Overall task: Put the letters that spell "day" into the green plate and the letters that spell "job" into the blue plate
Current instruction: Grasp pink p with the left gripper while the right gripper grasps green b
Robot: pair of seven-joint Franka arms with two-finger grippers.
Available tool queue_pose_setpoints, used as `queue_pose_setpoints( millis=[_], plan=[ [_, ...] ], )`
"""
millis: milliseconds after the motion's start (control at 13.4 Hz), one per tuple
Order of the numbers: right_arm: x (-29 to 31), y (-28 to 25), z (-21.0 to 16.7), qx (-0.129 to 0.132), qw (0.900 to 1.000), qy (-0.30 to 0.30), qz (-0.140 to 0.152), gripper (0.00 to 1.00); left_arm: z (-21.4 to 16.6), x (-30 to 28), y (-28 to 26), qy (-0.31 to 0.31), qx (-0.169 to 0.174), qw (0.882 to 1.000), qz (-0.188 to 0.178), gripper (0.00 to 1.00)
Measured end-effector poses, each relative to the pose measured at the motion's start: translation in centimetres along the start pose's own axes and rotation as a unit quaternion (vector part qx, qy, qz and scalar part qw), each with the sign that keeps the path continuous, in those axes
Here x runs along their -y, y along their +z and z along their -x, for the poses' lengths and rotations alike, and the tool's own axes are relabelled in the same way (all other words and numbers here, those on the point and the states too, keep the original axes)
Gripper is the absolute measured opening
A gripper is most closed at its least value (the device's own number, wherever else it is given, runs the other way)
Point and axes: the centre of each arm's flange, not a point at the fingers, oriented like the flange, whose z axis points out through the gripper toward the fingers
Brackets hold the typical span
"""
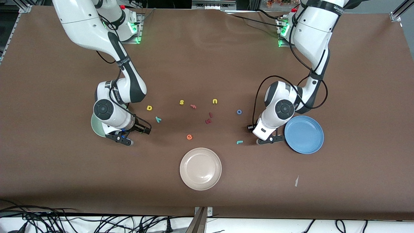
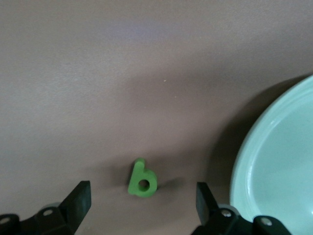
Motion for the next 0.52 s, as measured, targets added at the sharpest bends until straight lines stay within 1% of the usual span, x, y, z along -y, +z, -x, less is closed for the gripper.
queue_pose_setpoints(
  millis=[75,149,224,448,523],
  plan=[
    [-0.1,0.3,-0.1,-0.002,1.000,0.001,0.000,0.93,0.0,0.0,0.0,0.000,0.000,1.000,0.000,0.39],
    [-0.1,0.5,-0.1,-0.004,1.000,0.001,-0.001,0.92,0.0,0.0,0.0,0.006,-0.001,1.000,-0.004,0.39],
    [-0.1,0.7,-0.1,-0.004,1.000,0.001,0.000,0.88,-0.1,0.2,-0.2,0.016,-0.004,1.000,-0.014,0.39],
    [0.1,1.4,0.1,-0.003,1.000,-0.001,0.002,0.86,-1.5,1.0,-2.3,0.037,0.005,0.998,-0.050,0.37],
    [0.2,1.5,0.2,-0.003,1.000,-0.002,0.002,0.81,-2.4,1.6,-3.5,0.047,0.009,0.997,-0.061,0.37]
  ],
)
